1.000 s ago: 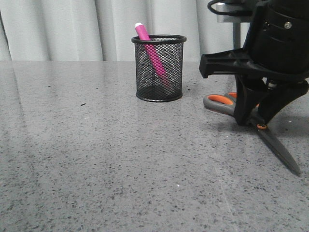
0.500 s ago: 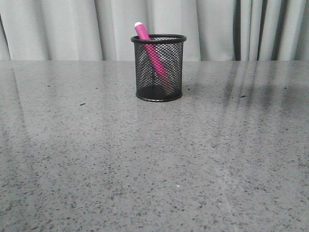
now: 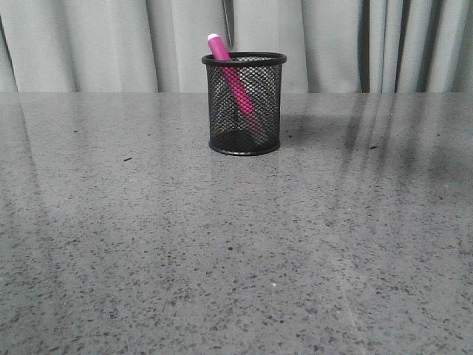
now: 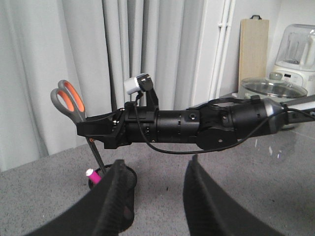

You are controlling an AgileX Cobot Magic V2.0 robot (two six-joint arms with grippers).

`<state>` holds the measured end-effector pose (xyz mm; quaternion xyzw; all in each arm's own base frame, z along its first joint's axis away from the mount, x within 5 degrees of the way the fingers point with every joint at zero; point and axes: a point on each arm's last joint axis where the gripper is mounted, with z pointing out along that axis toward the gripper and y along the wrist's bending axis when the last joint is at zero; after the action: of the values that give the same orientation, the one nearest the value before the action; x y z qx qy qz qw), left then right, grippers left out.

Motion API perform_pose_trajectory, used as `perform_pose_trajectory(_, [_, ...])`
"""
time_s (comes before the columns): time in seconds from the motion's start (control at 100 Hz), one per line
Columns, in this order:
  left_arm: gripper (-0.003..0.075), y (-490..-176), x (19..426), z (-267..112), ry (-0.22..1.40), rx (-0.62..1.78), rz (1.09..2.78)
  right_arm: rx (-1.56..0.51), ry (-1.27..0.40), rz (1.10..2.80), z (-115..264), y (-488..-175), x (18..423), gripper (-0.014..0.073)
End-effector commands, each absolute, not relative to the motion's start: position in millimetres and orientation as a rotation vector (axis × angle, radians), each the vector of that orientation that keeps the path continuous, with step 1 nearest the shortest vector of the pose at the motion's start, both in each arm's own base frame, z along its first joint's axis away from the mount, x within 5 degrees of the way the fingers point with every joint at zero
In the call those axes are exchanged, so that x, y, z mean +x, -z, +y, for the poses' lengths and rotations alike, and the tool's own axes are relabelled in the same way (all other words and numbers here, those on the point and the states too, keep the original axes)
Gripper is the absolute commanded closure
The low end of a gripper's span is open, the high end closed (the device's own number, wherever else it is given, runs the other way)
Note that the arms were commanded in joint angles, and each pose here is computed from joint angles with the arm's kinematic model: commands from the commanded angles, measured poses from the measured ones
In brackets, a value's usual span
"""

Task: Put pen and scissors into bin
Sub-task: 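Lift the scissors blade-down with the right gripper over the mesh cup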

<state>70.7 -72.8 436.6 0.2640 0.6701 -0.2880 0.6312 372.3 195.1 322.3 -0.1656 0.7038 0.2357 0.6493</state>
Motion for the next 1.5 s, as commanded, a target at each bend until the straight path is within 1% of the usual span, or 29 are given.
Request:
perform_pose_trajectory(0.0, [0.0479,-448,69,-72,0.679,0.585,1.472,-0.373,-0.582,1.423,192,-359,365,0.0661])
perform_pose_trajectory(0.15, [0.0479,-448,69,-72,0.677,0.588,1.479,-0.452,-0.527,1.399,193,-350,363,0.0661])
perform_pose_trajectory(0.38, [0.0479,-447,69,-71,0.666,0.592,1.479,-0.494,-0.516,1.361,192,-329,355,0.0661])
perform_pose_trajectory(0.52, [0.0479,-445,70,-72,0.657,0.596,1.480,-0.464,-0.486,1.356,186,-321,355,0.0661])
perform_pose_trajectory(0.59, [0.0479,-445,70,-72,0.657,0.596,1.482,-0.437,-0.496,1.343,182,-318,354,0.0661])
perform_pose_trajectory(0.75, [0.0479,-444,70,-72,0.654,0.601,1.491,-0.320,-0.518,1.348,167,-304,354,0.0661])
perform_pose_trajectory(0.97, [0.0479,-444,70,-72,0.647,0.602,1.486,-0.295,-0.523,1.403,162,-283,347,0.0661])
perform_pose_trajectory(1.18, [0.0479,-444,70,-72,0.641,0.604,1.484,-0.298,-0.520,1.428,161,-276,345,0.0661])
perform_pose_trajectory(1.49, [0.0479,-443,70,-72,0.638,0.608,1.494,-0.311,-0.489,1.548,161,-265,346,0.0661])
